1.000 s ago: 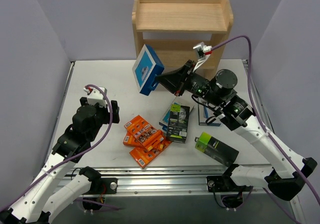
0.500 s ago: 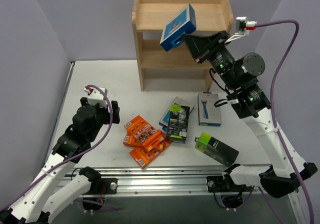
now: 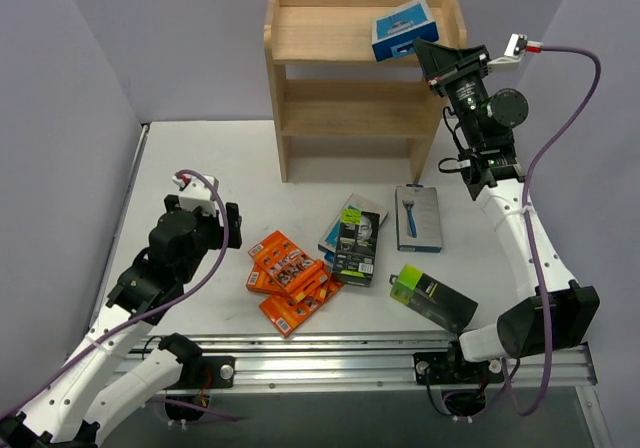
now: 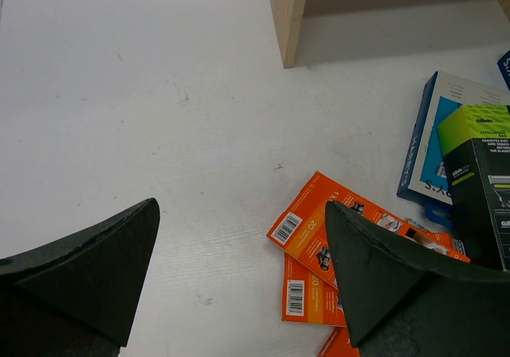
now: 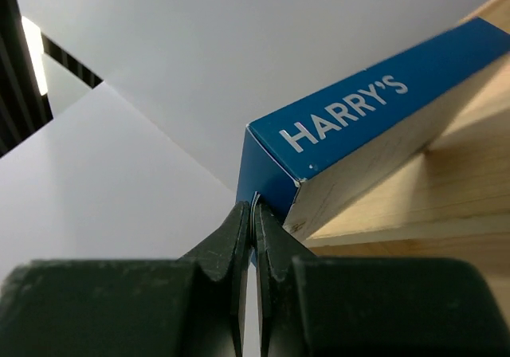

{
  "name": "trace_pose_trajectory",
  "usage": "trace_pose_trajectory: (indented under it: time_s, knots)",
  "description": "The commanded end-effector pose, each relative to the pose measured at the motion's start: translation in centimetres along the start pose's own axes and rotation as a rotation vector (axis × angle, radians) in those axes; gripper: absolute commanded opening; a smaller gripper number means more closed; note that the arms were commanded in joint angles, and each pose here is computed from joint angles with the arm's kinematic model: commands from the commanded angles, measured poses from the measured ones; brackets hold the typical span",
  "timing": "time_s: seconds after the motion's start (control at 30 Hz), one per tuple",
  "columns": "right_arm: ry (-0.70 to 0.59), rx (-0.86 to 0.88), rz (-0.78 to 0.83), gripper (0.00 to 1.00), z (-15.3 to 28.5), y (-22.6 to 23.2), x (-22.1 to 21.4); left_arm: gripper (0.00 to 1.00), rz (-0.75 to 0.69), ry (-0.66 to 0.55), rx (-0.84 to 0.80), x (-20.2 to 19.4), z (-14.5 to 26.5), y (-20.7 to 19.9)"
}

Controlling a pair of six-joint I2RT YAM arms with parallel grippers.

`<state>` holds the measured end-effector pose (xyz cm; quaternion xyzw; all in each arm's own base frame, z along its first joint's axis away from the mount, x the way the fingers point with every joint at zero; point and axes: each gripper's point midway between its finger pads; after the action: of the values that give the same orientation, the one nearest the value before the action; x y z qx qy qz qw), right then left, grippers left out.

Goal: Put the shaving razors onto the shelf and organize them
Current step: Place the shaving razor onto shelf

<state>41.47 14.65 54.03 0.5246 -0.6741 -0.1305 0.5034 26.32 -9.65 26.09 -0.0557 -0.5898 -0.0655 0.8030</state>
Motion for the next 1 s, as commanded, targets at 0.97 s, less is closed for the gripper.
trace_pose_trajectory:
  time_s: [0.97]
  knots:
    - [-0.295, -0.356, -0.284, 0.00, 0.6, -11.3, 2.8, 0.94, 0.009, -0.028, -0.011, 0.7, -0.3, -0.4]
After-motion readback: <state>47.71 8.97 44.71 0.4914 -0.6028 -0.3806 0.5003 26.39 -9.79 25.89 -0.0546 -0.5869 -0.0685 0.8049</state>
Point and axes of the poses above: each gripper's point midway between its finger pads, its own z axis back along the fingers, its own y axis along the line the jaws close on, x = y × z, and after that the axes turned 1 degree about -z, right-handed
